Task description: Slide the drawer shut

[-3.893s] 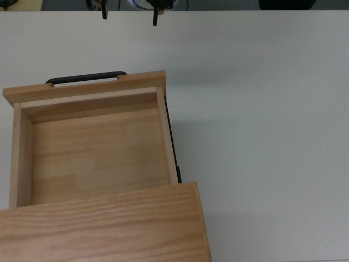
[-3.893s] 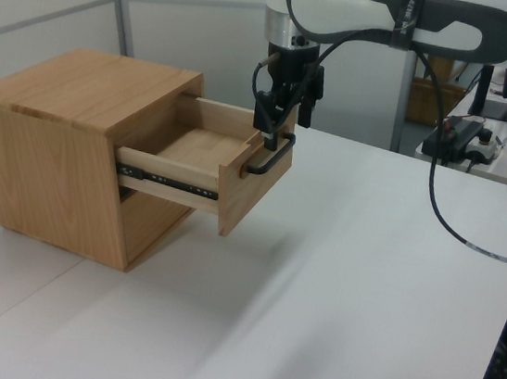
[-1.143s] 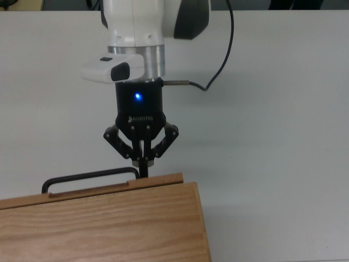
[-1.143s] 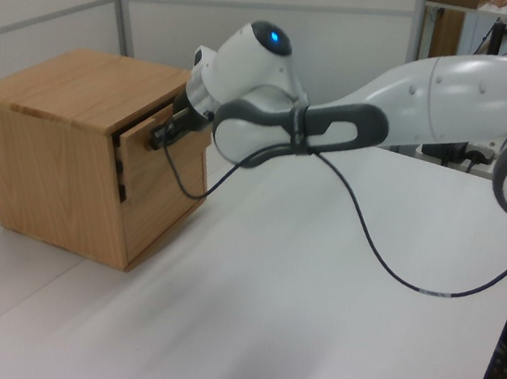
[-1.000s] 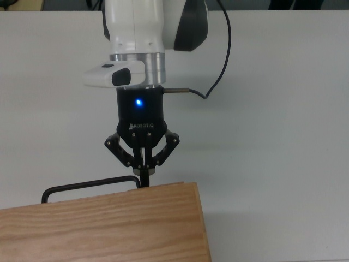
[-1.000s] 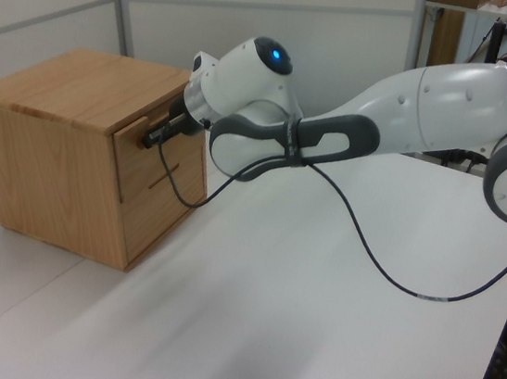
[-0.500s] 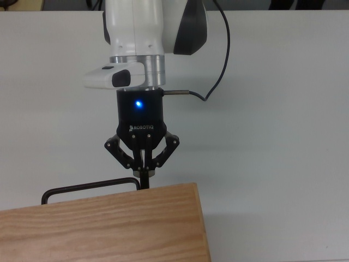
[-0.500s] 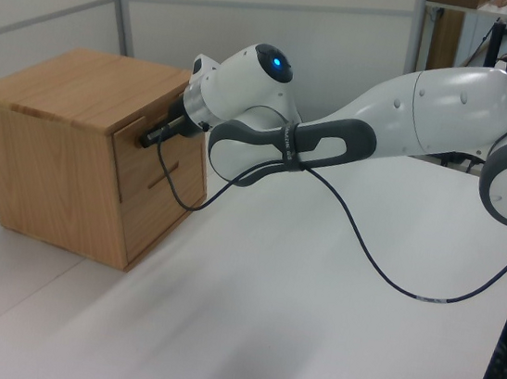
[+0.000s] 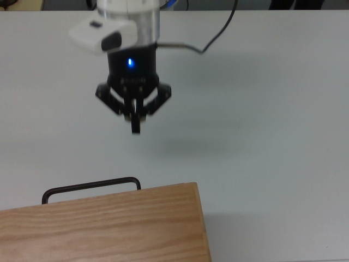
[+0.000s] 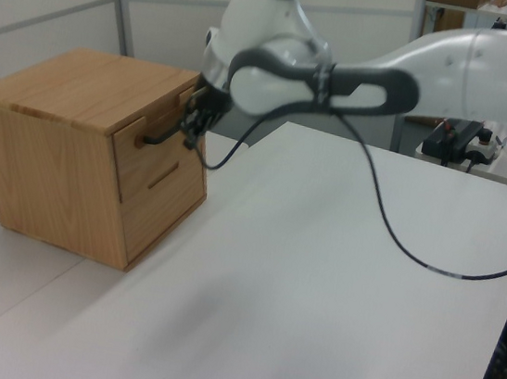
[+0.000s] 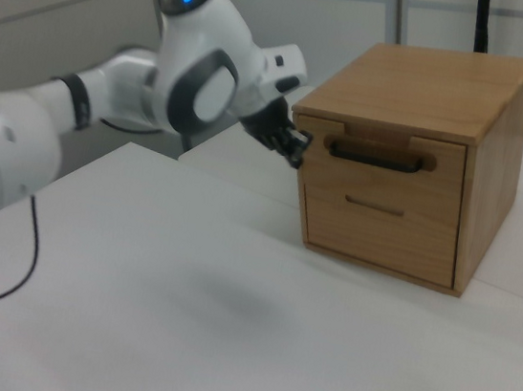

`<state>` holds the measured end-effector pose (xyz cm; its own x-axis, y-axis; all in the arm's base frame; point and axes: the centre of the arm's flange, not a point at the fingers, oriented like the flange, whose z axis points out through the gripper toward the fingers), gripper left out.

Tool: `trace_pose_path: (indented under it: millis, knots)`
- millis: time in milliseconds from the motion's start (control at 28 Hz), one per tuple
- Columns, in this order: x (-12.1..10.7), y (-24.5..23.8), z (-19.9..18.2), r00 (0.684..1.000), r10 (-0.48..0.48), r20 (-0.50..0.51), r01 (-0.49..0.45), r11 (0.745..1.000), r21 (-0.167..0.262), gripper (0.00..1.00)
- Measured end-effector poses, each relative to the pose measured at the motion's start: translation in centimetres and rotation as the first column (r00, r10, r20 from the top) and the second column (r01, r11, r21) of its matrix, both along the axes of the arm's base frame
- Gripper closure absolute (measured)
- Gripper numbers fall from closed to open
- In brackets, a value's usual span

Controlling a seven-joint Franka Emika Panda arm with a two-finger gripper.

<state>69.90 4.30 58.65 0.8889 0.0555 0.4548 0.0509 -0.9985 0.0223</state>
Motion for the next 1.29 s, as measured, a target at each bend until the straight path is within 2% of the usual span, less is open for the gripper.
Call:
trace_pose_path:
  millis: [321,536,571,607,679,714,821,857,929,964,1000,1071,1214,1250,1286]
  knots:
    - [-5.8,-0.1,4.1,0.975,-0.019,-0.221,0.011,0.999,-0.038,0.99]
    - [-8.6,-0.3,4.6,0.93,-0.035,-0.366,0.015,0.998,-0.058,0.97]
    - [-8.9,-0.3,4.5,0.922,-0.037,-0.386,0.015,0.998,-0.06,0.94]
    - [-9.2,-0.4,4.4,0.914,-0.039,-0.403,0.015,0.998,-0.062,0.87]
    - [-9.7,-0.5,4.3,0.898,-0.044,-0.437,0.017,0.998,-0.067,0.82]
    - [-10.0,-0.6,4.3,0.891,-0.047,-0.451,0.018,0.997,-0.069,0.75]
    - [-11.1,-0.8,4.6,0.868,-0.056,-0.494,0.021,0.997,-0.076,0.63]
    - [-11.4,-0.8,4.8,0.864,-0.058,-0.501,0.022,0.997,-0.077,0.61]
    - [-12.0,-0.9,5.4,0.858,-0.062,-0.511,0.024,0.997,-0.08,0.54]
    - [-12.5,-1.0,5.9,0.855,-0.064,-0.514,0.026,0.996,-0.082,0.46]
    - [-12.8,-1.0,6.2,0.854,-0.066,-0.516,0.027,0.996,-0.083,0.46]
    - [-13.3,-1.2,6.6,0.852,-0.069,-0.519,0.03,0.996,-0.084,0.35]
    - [-13.6,-1.5,7.0,0.851,-0.076,-0.519,0.036,0.996,-0.085,0.22]
    - [-13.6,-1.6,7.0,0.851,-0.077,-0.519,0.038,0.996,-0.085,0.13]
    - [-13.6,-1.6,7.0,0.851,-0.077,-0.52,0.038,0.996,-0.085,0.1]
